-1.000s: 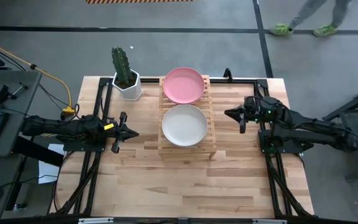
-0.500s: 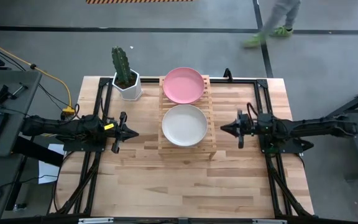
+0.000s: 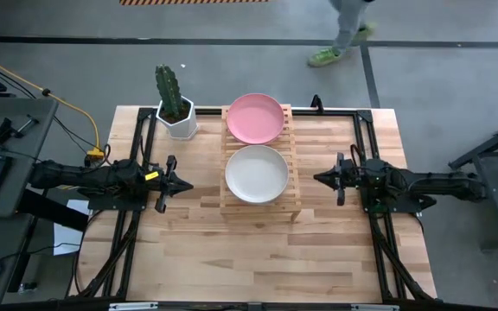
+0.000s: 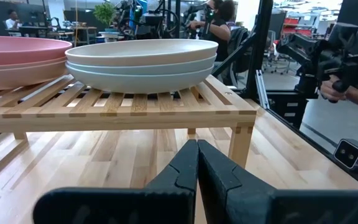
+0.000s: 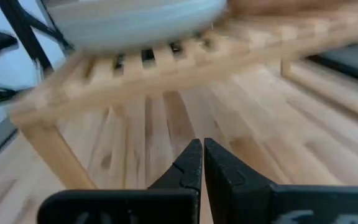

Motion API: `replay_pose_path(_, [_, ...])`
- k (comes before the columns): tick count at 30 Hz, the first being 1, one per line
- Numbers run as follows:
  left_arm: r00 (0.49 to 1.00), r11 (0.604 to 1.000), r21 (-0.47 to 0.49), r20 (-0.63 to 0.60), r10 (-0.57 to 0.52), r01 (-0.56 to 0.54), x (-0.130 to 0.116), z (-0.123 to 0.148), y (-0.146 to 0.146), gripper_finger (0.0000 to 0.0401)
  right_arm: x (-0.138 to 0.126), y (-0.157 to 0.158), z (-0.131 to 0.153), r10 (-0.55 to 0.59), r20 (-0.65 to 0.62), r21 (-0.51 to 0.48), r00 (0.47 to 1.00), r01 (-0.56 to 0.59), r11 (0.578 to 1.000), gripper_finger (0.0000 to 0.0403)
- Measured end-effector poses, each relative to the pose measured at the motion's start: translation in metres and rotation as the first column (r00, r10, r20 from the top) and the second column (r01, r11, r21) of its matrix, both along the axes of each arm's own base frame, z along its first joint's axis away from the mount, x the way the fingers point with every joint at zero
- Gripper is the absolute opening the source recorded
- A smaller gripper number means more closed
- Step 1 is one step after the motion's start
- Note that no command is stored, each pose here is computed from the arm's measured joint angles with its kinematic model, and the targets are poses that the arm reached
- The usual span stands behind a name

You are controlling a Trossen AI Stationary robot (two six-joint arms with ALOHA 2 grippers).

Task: Place and stack plates onto a shelf
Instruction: Return to Home Position

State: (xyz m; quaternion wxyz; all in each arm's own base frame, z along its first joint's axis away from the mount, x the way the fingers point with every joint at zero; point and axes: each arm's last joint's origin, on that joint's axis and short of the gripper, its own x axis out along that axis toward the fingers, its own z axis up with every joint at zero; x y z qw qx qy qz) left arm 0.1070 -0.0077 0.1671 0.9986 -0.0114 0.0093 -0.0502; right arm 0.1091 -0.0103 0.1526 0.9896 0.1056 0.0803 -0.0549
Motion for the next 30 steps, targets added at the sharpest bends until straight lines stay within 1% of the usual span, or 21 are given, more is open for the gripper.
replay_pose_path(3, [1.0, 1.0, 0.0, -0.001, 0.0, 0.0, 0.0, 0.0, 0.0, 0.0, -0.001, 0.001, 0.001, 0.011, 0.011, -0.008, 1.0, -0.011, 1.0, 0.0])
replay_pose_path(4, [1.0, 1.0, 0.0, -0.002, 0.0, 0.0, 0.0, 0.0, 0.0, 0.0, -0.001, 0.002, 0.002, 0.021, 0.028, -0.028, 0.999, -0.021, 0.999, 0.0])
replay_pose_path(7, [1.0, 1.0, 0.0, -0.003, 0.0, 0.0, 0.0, 0.0, 0.0, 0.0, -0.001, 0.003, 0.003, 0.034, 0.026, -0.077, 0.999, -0.031, 0.997, 0.0])
replay_pose_path(9, [1.0, 1.0, 0.0, -0.002, 0.0, 0.0, 0.0, 0.0, 0.0, 0.0, -0.001, 0.003, 0.001, 0.024, 0.005, -0.07, 1.0, -0.024, 0.997, 0.0])
replay_pose_path(10, [1.0, 1.0, 0.0, -0.003, 0.0, 0.0, 0.0, 0.0, 0.0, 0.0, -0.001, 0.003, 0.0, 0.02, 0.002, -0.044, 1.0, -0.02, 0.999, 0.0])
replay_pose_path(14, [1.0, 1.0, 0.0, -0.003, 0.0, 0.0, 0.0, 0.0, 0.0, 0.0, 0.0, 0.003, -0.001, -0.012, 0.001, 0.135, 1.0, 0.012, 0.991, 0.0])
replay_pose_path(18, [1.0, 1.0, 0.0, -0.003, 0.0, 0.0, 0.0, 0.0, 0.0, 0.0, 0.0, 0.003, -0.001, -0.029, 0.006, 0.228, 1.0, 0.027, 0.973, 0.0])
replay_pose_path(22, [1.0, 1.0, -0.001, 0.014, 0.0, 0.0, -0.002, 0.001, 0.0, 0.0, 0.0, 0.003, -0.001, -0.034, 0.007, 0.256, 0.999, 0.031, 0.966, 0.0])
replay_pose_path(26, [1.0, 1.0, 0.0, -0.002, 0.003, -0.003, -0.008, -0.001, 0.001, 0.0, 0.0, 0.003, -0.001, -0.034, 0.007, 0.257, 0.999, 0.031, 0.966, 0.0])
replay_pose_path(28, [0.998, 1.0, -0.005, 0.049, 0.025, -0.025, -0.011, 0.003, 0.001, 0.0, 0.0, 0.003, -0.001, -0.033, 0.007, 0.257, 0.999, 0.03, 0.966, 0.0])
replay_pose_path(30, [0.998, 0.999, -0.005, 0.05, 0.039, -0.039, -0.01, 0.003, 0.002, 0.0, -0.001, 0.003, -0.001, -0.031, 0.009, 0.257, 0.999, 0.028, 0.966, 0.0])
